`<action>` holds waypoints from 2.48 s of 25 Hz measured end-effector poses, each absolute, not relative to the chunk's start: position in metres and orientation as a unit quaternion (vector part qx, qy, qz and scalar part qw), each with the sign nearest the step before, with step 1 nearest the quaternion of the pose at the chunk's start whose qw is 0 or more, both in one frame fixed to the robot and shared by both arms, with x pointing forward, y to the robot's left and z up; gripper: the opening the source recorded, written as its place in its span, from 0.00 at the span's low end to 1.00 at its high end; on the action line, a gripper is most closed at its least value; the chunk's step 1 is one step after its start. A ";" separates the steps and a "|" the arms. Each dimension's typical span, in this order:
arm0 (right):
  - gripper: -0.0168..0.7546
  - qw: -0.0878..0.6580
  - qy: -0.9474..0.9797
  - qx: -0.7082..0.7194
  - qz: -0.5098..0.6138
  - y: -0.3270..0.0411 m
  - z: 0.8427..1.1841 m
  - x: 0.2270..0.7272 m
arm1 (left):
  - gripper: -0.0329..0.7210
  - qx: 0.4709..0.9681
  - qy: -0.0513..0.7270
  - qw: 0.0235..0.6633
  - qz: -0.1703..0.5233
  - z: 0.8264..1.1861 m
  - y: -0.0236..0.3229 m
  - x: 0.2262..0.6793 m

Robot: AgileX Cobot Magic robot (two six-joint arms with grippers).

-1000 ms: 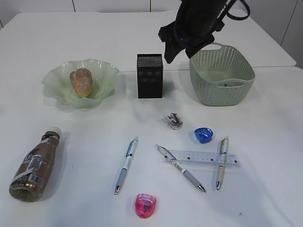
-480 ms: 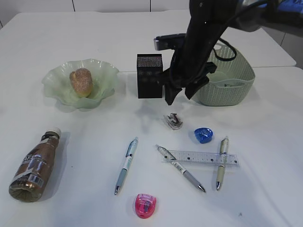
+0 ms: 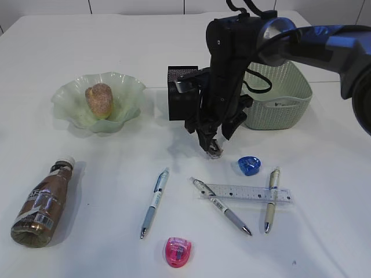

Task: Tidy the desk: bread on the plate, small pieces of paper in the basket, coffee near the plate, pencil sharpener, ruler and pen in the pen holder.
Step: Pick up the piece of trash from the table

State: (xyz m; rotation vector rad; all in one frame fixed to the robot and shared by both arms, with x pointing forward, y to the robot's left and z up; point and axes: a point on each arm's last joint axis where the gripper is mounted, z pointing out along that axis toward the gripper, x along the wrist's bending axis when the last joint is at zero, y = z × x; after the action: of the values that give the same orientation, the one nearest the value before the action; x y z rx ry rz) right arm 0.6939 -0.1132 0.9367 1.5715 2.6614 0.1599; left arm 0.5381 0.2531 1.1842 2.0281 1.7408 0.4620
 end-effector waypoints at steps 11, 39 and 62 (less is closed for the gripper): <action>0.69 0.035 0.860 0.507 0.053 -0.114 0.935 0.696 | 0.66 0.731 0.627 0.213 0.167 1.184 0.253 0.538; 0.29 0.029 0.860 0.507 0.043 -0.112 0.904 0.701 | 0.66 0.731 0.627 0.213 0.167 1.184 0.253 0.538; 0.08 0.065 0.830 0.545 0.093 -0.111 0.965 0.707 | 0.66 0.731 0.627 0.212 0.167 1.184 0.253 0.538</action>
State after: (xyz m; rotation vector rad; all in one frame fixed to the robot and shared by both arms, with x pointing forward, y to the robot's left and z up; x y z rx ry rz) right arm 0.7068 -0.1106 0.9654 1.6466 2.5069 0.2801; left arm 0.5381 0.2532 1.1842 2.0289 1.7413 0.4643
